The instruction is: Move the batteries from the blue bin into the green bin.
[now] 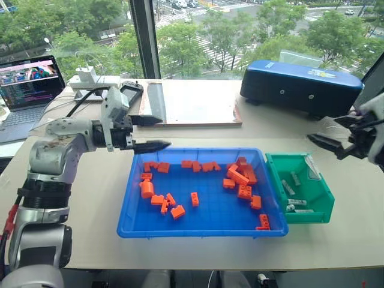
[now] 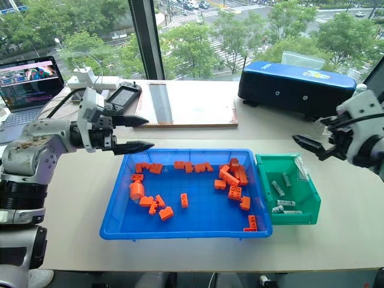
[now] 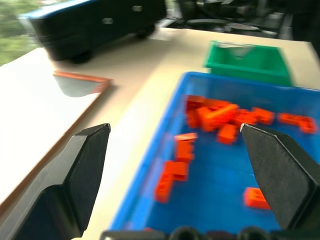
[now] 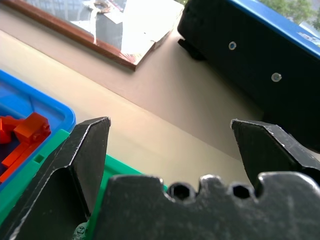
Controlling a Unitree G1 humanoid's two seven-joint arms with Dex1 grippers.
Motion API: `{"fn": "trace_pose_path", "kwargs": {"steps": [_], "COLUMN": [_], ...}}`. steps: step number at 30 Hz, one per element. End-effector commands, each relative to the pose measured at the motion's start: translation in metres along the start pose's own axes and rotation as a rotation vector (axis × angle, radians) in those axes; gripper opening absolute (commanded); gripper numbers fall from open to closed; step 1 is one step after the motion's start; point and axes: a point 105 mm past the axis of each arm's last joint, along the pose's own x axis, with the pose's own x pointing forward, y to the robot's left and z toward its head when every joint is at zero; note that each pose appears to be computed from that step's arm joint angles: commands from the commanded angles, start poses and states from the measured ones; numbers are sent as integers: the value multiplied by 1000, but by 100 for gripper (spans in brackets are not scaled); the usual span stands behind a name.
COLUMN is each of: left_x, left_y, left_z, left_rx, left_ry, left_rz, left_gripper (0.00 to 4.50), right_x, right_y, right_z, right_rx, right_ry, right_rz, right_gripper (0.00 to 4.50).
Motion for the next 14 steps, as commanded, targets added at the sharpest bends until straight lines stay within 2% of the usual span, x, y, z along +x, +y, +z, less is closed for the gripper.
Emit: {"fn": "trace_pose_path", "kwargs": {"steps": [1, 7, 14], "left_x": [-13, -28, -32], "left_y": [15, 23, 22], "left_z": [4, -15, -21], "left_rx": [75, 17, 15], "left_ry": [-13, -4, 13], "left_rz": [132, 201, 195], "left_gripper": [450, 450, 450], "right_x": [-14, -13, -7], "right_y": [0, 41, 50], "right_z": [7, -10, -2], "right_rx": [24, 93, 49], "right_ry": [-99, -51, -65], "right_rz": [34, 255, 303], "right_gripper": [448, 448, 448]}}
